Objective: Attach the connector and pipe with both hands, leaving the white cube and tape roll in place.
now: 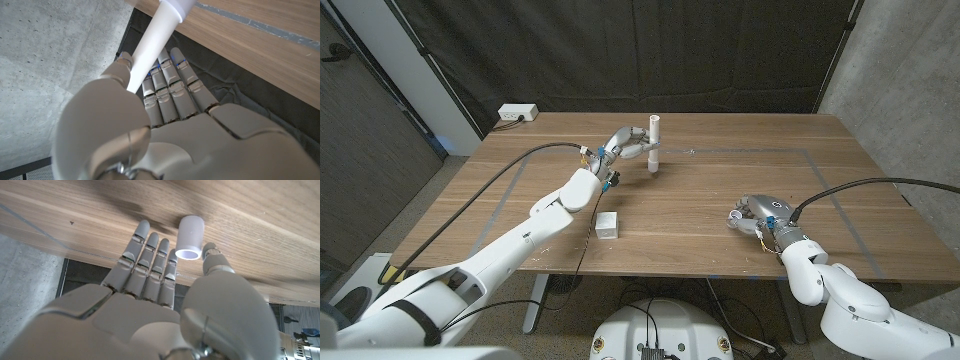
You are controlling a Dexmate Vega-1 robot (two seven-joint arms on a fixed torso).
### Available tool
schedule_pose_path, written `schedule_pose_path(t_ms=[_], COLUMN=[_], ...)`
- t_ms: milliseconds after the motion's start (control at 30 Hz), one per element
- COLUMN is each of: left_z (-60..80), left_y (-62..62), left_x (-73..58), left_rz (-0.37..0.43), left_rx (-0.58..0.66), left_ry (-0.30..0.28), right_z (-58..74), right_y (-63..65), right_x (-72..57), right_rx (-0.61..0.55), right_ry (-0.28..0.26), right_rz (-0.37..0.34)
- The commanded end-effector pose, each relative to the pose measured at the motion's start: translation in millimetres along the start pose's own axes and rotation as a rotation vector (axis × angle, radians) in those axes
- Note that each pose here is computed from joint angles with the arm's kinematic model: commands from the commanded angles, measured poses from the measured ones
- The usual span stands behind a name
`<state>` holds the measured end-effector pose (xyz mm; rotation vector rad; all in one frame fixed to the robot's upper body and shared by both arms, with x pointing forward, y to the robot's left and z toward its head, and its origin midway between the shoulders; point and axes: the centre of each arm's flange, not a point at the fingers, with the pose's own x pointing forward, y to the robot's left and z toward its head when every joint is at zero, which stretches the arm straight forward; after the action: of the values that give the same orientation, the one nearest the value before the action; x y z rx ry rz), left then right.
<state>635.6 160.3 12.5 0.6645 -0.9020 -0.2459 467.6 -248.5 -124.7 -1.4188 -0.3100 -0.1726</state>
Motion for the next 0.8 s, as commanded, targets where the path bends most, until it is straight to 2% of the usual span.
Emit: schedule_pose_path(t_ms=[33, 367, 567, 800], left_z=[-2.6, -2.8, -2.8, 0.2], left_y=[-0.5, 2.2, 3.5, 2.7], left_x=[2.9, 1.4, 0.0, -2.1], left_rz=[-0.001, 0.008, 0.009, -0.01], left_rx=[-0.005, -0.004, 0.004, 0.073], left_ry=[0.009, 0.014, 0.018, 0.012], right_z=[2.3, 3.7, 5.4, 7.5], right_y=[0.0, 1.2, -8.9, -23.1], right_x=[4.7, 5.9, 5.7, 6.9], right_rx=[-0.009, -0.024, -0.03, -0.028], right_ry=[0.008, -0.015, -0.012, -0.016], right_rz=[0.027, -0.004, -0.026, -0.056])
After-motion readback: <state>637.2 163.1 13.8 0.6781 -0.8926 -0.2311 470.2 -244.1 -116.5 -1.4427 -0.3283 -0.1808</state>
